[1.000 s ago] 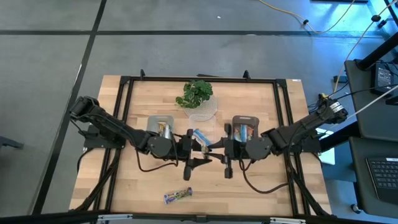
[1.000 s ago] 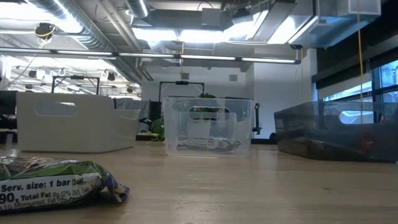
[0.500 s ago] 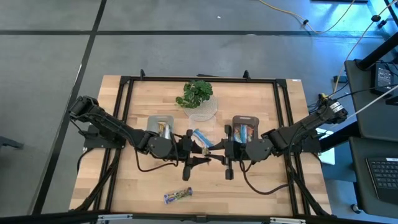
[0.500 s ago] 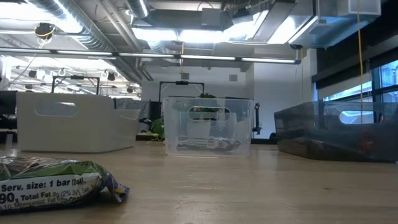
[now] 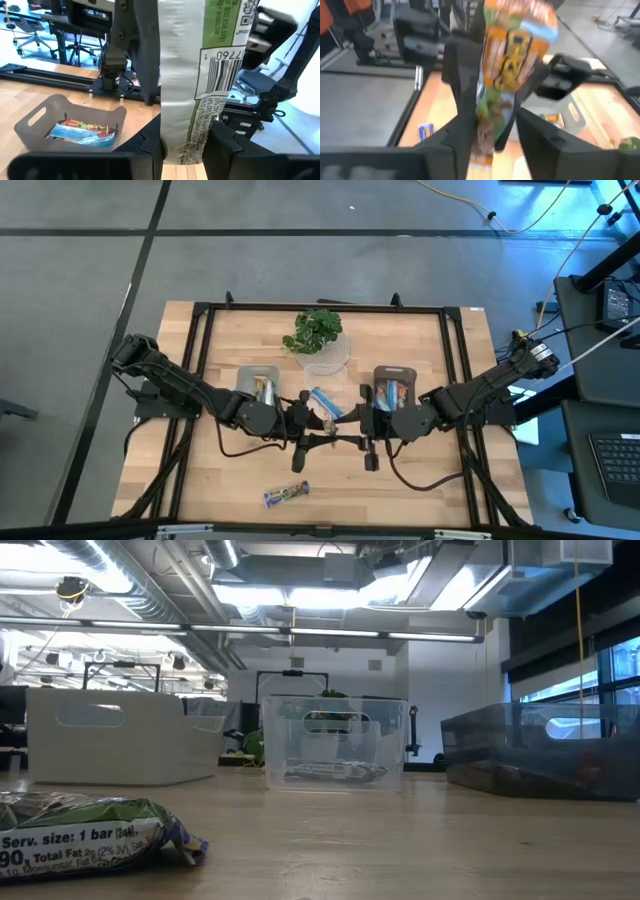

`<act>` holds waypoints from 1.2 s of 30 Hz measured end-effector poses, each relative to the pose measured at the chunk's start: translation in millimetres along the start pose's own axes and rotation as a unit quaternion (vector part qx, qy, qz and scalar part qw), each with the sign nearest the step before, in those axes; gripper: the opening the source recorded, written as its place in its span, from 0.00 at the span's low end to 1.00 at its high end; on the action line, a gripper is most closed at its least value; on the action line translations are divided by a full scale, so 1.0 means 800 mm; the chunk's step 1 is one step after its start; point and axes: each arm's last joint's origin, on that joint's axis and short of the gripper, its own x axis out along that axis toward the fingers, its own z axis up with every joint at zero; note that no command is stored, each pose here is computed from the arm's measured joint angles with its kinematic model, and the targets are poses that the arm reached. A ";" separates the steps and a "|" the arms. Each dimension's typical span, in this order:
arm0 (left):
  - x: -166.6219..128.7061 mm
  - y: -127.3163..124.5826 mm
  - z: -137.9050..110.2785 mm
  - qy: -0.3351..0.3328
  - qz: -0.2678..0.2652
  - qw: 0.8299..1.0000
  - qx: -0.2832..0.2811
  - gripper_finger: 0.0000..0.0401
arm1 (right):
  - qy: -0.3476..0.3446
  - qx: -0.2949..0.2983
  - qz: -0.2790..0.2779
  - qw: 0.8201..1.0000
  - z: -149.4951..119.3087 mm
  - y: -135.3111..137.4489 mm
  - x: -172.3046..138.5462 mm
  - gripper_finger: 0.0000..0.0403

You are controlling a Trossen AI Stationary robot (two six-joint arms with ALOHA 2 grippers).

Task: Pick and place Granola Bars by type
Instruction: Put the yellow granola bar into the gray bin

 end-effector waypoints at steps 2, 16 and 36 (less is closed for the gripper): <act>-0.001 0.001 -0.001 0.009 0.003 1.000 0.004 0.23 | 0.017 -0.009 -0.002 1.000 -0.003 -0.002 -0.004 0.45; -0.068 0.041 -0.014 0.167 0.212 0.958 -0.096 0.23 | 0.091 0.063 -0.012 0.994 -0.017 -0.009 -0.020 0.59; -0.077 0.085 -0.085 0.316 0.452 0.800 -0.238 0.23 | 0.130 0.028 -0.026 0.991 -0.056 0.013 0.041 0.59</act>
